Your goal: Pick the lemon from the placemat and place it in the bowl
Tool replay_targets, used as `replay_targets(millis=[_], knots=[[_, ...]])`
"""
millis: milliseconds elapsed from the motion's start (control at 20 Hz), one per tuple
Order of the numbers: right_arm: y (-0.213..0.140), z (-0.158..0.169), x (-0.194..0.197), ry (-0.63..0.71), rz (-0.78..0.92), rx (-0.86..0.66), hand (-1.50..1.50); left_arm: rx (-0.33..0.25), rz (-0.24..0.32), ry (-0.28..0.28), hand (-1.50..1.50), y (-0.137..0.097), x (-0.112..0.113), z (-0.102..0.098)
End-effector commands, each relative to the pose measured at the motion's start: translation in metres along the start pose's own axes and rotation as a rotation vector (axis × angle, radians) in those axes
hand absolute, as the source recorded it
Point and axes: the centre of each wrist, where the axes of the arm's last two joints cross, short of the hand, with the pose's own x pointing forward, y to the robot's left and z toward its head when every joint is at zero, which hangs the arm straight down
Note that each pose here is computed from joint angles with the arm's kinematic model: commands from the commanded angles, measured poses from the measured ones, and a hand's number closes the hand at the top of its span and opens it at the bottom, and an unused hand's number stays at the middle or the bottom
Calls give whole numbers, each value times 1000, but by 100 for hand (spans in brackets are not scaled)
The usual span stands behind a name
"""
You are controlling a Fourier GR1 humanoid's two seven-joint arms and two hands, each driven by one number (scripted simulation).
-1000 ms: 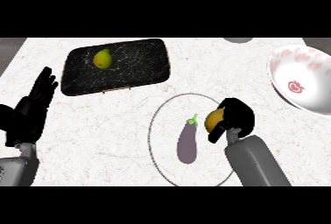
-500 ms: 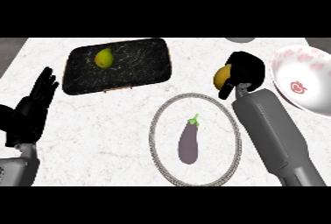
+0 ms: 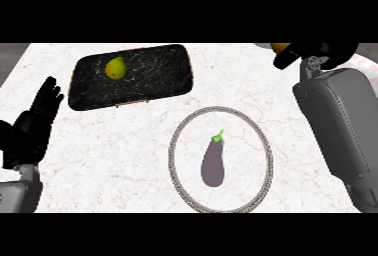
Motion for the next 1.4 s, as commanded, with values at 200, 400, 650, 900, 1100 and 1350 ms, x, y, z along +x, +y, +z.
replay_targets(millis=[200, 400, 650, 900, 1100, 1350], knots=[[-44, -37, -43, 85, -77, -80, 150, 11, -15, -13, 0, -9, -6, 0], [-16, -45, -82, 102, -134, -46, 150, 4, -19, -23, 0, -3, 8, 0], [2, -76, -130, 126, -174, -54, 150, 5, -7, -9, 0, -12, 4, -8], [19, -99, -178, 138, -177, -62, 150, -29, 3, -33, 0, -8, 15, -8], [43, -107, -184, 144, -163, -65, 150, -14, 8, -30, 0, -6, 4, -7], [40, -116, -226, 340, 31, 161, 150, -19, 2, -28, 0, -13, 4, -3]])
